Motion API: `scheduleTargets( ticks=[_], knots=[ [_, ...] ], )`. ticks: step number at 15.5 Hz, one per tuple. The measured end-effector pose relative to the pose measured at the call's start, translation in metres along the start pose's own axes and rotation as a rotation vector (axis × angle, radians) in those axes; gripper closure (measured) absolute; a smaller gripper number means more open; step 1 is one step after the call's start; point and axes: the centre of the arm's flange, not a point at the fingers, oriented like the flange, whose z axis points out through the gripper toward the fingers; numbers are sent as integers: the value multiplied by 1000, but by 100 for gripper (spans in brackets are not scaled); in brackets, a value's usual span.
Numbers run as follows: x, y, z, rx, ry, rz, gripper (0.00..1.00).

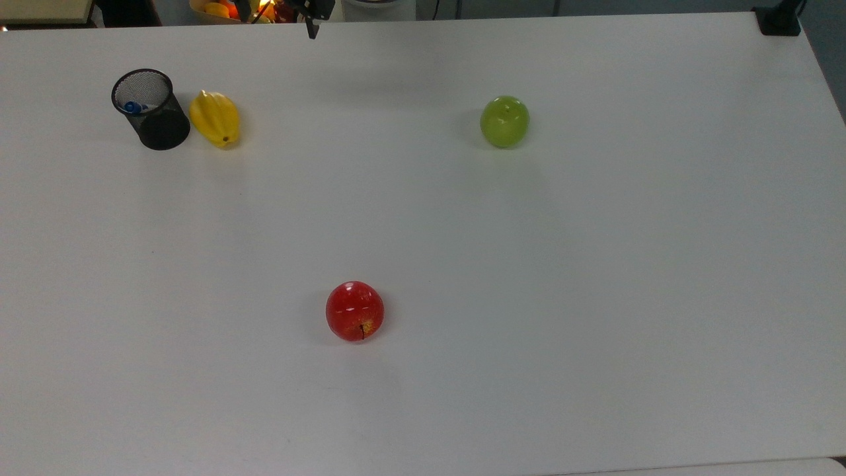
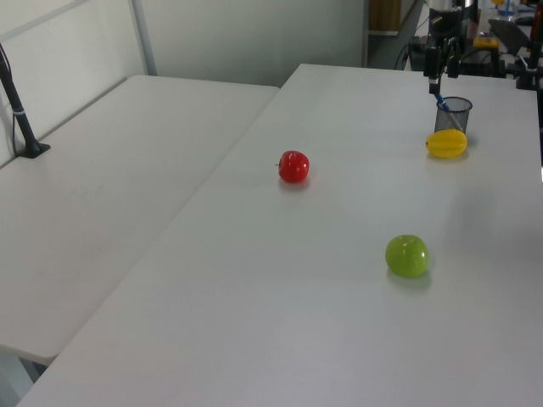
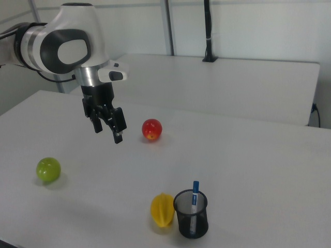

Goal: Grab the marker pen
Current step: 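Move the gripper over the black mesh pen cup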

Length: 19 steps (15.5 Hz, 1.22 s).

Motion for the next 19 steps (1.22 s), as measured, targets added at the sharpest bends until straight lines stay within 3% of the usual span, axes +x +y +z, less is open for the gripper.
scheduleTargets(
  ticks=[5, 9, 14, 19],
  knots=[
    [1, 7, 0, 1, 0, 14, 0],
    [4, 45, 0, 5, 8, 74, 0],
    [25, 105, 7, 5, 119, 130, 0],
    [55, 165, 48, -20, 199, 122, 0]
  ],
)
